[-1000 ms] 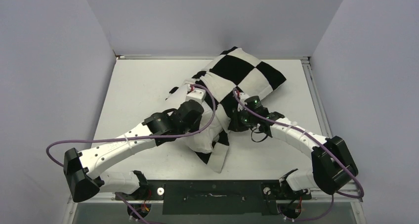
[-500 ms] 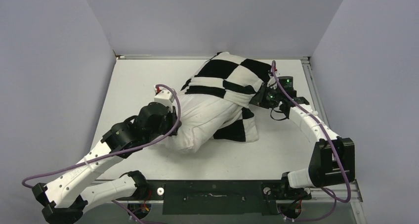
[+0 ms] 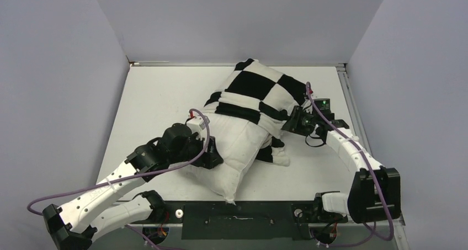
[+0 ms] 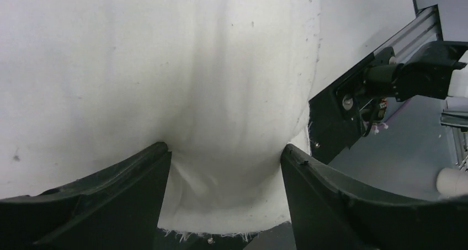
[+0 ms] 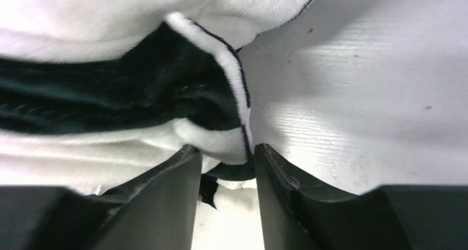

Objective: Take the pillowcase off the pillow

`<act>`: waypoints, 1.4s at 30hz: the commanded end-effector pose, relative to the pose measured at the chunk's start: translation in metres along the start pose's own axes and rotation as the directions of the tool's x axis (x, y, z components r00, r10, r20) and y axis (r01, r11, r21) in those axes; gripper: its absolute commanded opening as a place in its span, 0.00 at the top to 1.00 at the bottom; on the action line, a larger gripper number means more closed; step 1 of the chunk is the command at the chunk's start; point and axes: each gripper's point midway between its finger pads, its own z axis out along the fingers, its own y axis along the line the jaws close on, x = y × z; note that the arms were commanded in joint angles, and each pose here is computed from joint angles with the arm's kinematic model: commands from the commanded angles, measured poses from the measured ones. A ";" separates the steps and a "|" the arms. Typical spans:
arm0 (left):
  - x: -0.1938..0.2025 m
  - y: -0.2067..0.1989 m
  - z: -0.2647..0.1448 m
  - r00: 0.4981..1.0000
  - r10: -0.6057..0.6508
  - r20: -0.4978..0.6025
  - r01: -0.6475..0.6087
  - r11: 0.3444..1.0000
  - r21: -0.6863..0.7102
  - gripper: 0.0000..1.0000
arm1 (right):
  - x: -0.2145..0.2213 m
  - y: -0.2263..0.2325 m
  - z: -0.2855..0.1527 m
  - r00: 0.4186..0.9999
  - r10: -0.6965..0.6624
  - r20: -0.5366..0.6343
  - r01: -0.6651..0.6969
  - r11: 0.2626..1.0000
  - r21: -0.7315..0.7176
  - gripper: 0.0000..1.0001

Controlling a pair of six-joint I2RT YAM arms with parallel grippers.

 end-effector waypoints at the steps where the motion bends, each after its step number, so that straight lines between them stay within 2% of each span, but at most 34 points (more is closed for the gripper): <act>1: -0.041 -0.021 -0.017 0.996 0.049 0.074 -0.054 0.996 0.068 0.24 | -0.045 0.013 -0.049 0.975 -0.117 0.187 0.106 0.992 0.069 0.51; 5: -0.076 -0.016 -0.027 0.990 0.058 0.130 -0.066 0.996 0.056 0.16 | -0.062 0.030 -0.083 0.943 -0.203 0.265 0.181 0.978 0.104 0.31; 10: -0.126 0.027 -0.036 0.974 0.005 0.225 0.012 0.997 -0.075 0.12 | -0.072 0.065 -0.088 0.913 -0.281 0.297 0.263 0.960 0.098 0.19; 12: -0.138 0.047 -0.034 0.968 -0.028 0.250 0.059 0.991 -0.116 0.11 | -0.076 0.085 -0.084 0.898 -0.319 0.304 0.306 0.948 0.090 0.12; 18: -0.140 0.100 0.000 0.963 -0.134 0.235 0.184 0.961 -0.205 0.11 | -0.089 0.145 -0.068 0.838 -0.443 0.317 0.446 0.893 0.068 0.00; 23: -0.126 0.103 0.036 0.955 -0.219 0.199 0.247 0.960 -0.129 0.15 | -0.091 0.199 -0.048 0.764 -0.569 0.304 0.582 0.811 0.057 0.06; 25: -0.112 0.103 0.048 0.952 -0.248 0.178 0.270 0.956 -0.113 0.20 | -0.090 0.215 -0.032 0.743 -0.605 0.286 0.620 0.783 0.046 0.07; 27: -0.101 0.100 0.057 0.952 -0.260 0.163 0.278 0.955 -0.101 0.31 | -0.093 0.237 -0.023 0.716 -0.637 0.286 0.658 0.753 0.031 0.07; 30: -0.084 0.091 0.068 0.955 -0.259 0.148 0.274 0.957 -0.091 0.56 | -0.091 0.260 -0.002 0.677 -0.685 0.268 0.705 0.709 0.032 0.07; 32: -0.073 0.085 0.075 0.958 -0.249 0.141 0.263 0.961 -0.090 0.69 | -0.089 0.274 0.012 0.660 -0.706 0.258 0.726 0.687 0.023 0.07; 36: -0.057 0.079 0.080 0.967 -0.215 0.137 0.231 0.967 -0.110 0.85 | -0.078 0.296 0.037 0.608 -0.760 0.229 0.777 0.629 0.027 0.07; 40: -0.044 0.075 0.077 0.976 -0.169 0.139 0.187 0.974 -0.130 0.99 | -0.065 0.293 0.070 0.574 -0.806 0.146 0.808 0.587 0.062 0.07; 42: -0.039 0.075 0.073 0.980 -0.139 0.142 0.161 0.974 -0.157 1.00 | -0.054 0.286 0.087 0.554 -0.827 0.093 0.825 0.560 0.070 0.06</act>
